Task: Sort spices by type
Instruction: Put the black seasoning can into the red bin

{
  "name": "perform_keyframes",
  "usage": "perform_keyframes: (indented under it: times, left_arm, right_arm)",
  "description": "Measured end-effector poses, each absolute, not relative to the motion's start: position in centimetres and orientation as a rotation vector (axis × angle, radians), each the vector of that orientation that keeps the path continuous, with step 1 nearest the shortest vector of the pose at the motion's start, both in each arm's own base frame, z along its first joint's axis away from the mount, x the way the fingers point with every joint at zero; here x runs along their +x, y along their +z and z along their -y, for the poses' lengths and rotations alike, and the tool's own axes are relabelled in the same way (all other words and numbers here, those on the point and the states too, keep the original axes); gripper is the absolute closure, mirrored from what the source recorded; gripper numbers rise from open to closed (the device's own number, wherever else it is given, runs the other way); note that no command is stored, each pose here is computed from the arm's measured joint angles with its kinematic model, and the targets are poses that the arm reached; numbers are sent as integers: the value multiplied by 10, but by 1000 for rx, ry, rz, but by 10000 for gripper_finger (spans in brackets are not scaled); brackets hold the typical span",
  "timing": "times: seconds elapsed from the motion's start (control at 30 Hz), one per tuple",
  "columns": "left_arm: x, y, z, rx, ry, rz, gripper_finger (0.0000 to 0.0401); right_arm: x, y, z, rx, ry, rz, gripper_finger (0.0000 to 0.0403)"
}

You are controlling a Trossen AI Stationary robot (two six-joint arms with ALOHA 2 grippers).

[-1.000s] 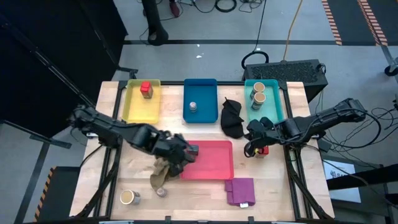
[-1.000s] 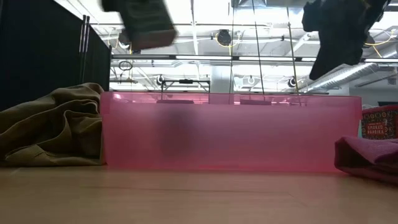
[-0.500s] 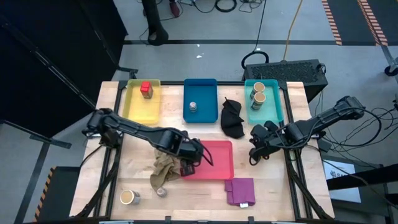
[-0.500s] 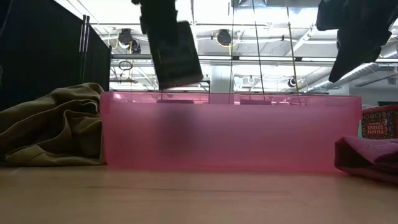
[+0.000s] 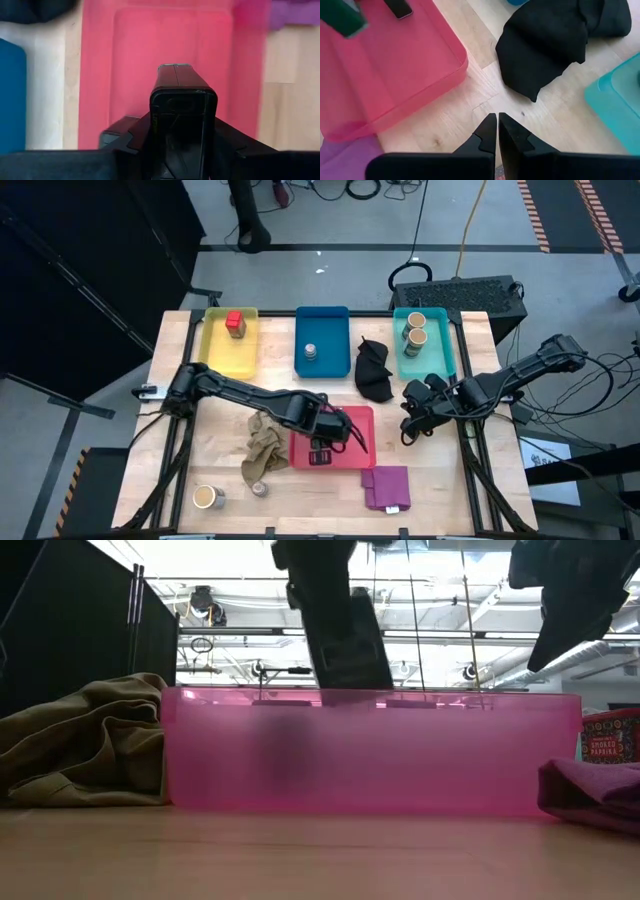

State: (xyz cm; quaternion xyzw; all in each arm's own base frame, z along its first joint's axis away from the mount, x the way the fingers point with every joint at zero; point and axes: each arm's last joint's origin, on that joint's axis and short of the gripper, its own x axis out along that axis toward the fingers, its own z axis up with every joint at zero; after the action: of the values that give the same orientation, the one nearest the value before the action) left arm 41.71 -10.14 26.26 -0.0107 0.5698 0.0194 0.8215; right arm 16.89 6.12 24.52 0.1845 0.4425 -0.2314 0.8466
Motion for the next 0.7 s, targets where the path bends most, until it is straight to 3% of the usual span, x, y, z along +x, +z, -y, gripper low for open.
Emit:
perform_keyframes:
  times: [0.7]
  left_arm:
    - [440,237,53,27,72,-1244,274]
  right_arm:
    - [170,246,-61,357,-481,-913,403]
